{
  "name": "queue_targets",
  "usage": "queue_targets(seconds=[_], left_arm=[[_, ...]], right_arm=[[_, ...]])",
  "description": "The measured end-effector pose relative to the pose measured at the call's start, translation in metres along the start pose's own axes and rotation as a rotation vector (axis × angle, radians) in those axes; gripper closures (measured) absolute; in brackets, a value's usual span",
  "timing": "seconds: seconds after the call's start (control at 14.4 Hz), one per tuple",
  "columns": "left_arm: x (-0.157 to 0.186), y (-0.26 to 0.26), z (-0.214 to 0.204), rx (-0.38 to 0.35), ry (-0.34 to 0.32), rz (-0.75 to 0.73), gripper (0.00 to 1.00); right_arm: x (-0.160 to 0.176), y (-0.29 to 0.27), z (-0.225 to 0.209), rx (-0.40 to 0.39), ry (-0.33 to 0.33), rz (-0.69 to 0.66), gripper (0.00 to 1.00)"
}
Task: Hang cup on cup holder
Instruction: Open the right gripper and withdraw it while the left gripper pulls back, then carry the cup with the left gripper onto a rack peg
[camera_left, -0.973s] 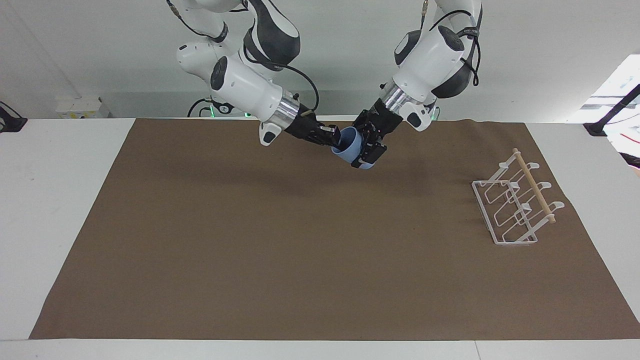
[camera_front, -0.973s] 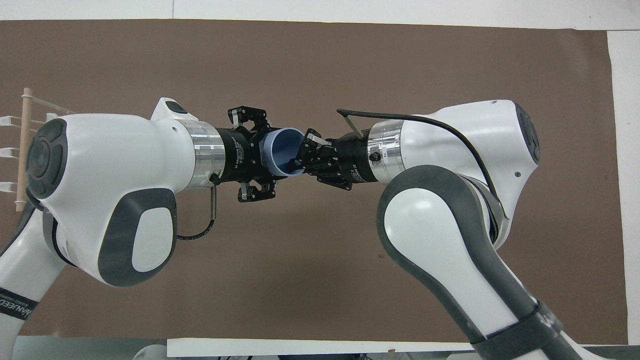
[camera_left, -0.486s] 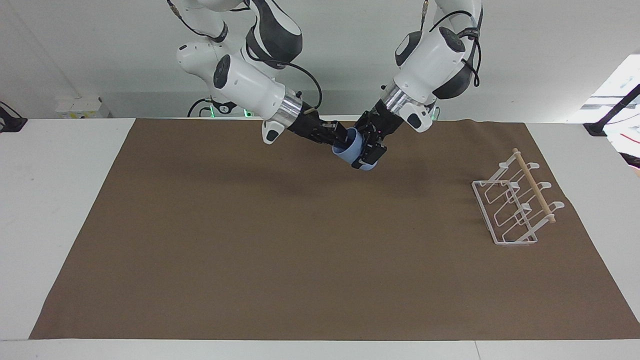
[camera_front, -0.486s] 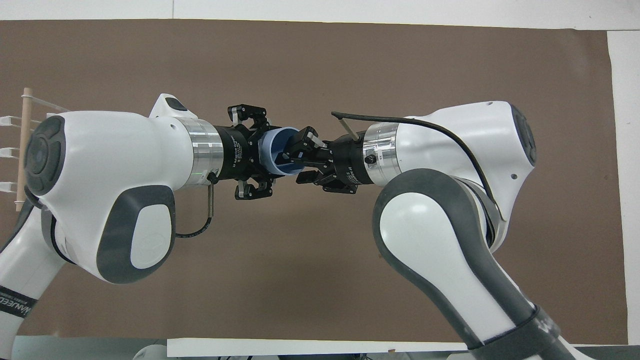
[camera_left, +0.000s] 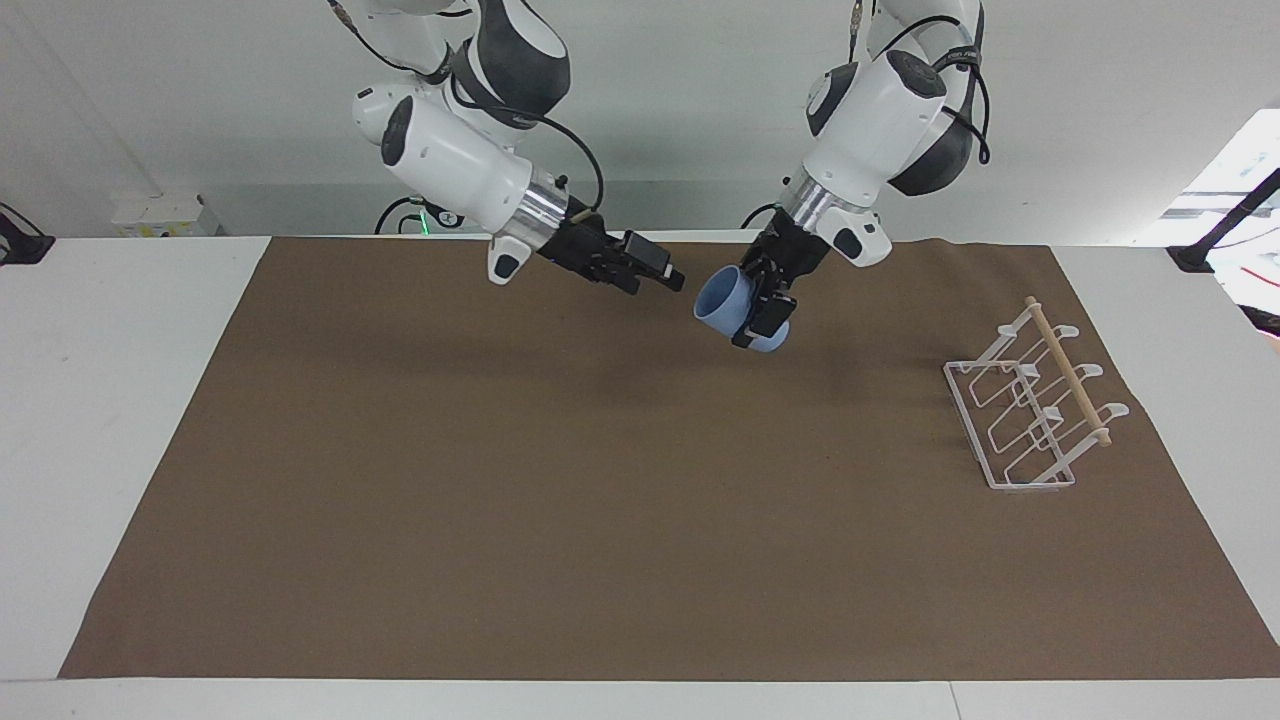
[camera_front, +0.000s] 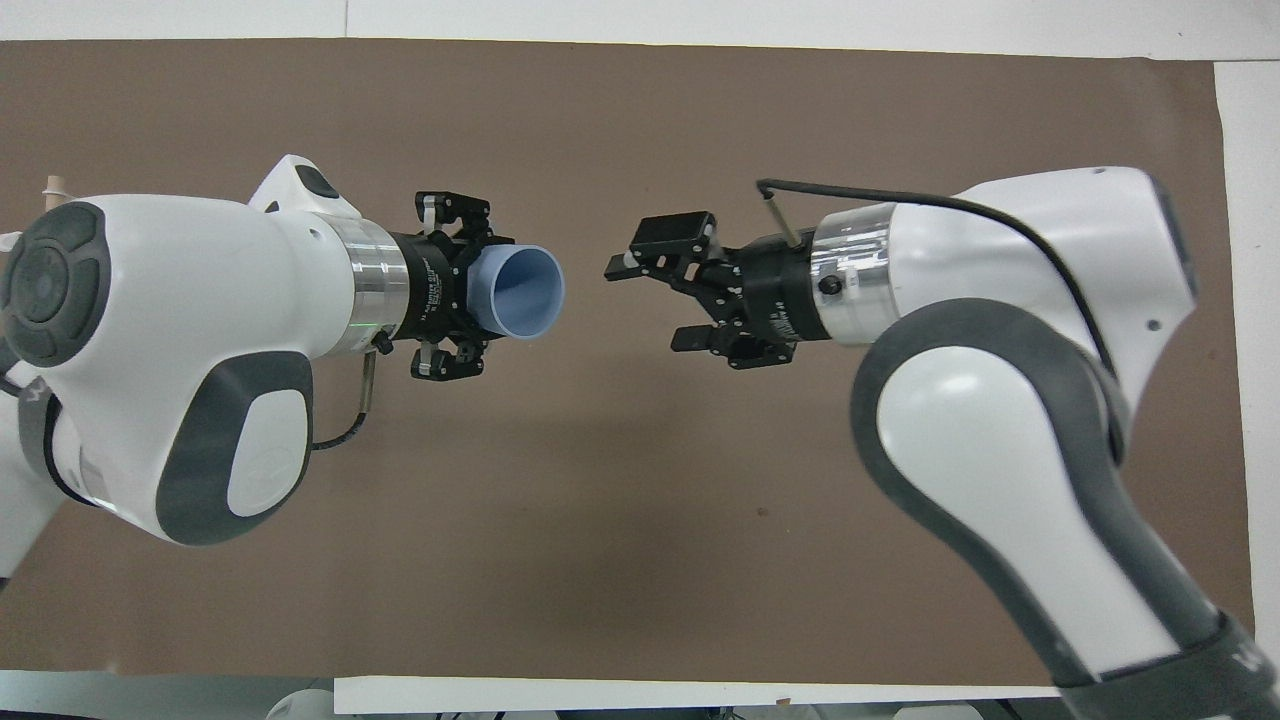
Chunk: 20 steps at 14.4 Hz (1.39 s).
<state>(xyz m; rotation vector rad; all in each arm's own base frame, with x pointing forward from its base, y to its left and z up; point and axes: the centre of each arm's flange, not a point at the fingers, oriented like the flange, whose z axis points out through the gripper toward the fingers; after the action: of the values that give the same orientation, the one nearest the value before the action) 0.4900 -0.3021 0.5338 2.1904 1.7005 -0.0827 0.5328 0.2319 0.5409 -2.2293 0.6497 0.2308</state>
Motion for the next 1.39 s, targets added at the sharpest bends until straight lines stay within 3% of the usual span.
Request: queue_targets(seconds=[0.21,0.35,0.69,0.97,1.18,1.39], left_arm=[[0.032,0.005,-0.003,0.012,0.214,0.128,0.21],[0.048,0.003,0.002,0.057,0.403,0.233,0.21],[0.083,-0.011,0.059,0.352,1.056,0.431,0.21],[0.126,-0.004,0.110,0.349,1.544,0.326,0.21],[0.148,0.008,0.135,0.366,1.797,0.264,0.21],[0.174,0.017,0.141,0.378,1.940,0.252,0.21]], right_arm=[[0.023,0.027,-0.068,-0.093,0.076,-0.027,0.00],[0.037,0.052,-0.100,-0.194,0.113,-0.085,0.00],[0.084,0.135,-0.177,-0.536,0.128,-0.345,0.00],[0.089,0.159,-0.228,-0.824,0.113,-0.445,0.00],[0.082,0.157,-0.264,-0.887,0.113,-0.432,0.00],[0.078,0.167,-0.306,-0.883,0.107,-0.443,0.00]])
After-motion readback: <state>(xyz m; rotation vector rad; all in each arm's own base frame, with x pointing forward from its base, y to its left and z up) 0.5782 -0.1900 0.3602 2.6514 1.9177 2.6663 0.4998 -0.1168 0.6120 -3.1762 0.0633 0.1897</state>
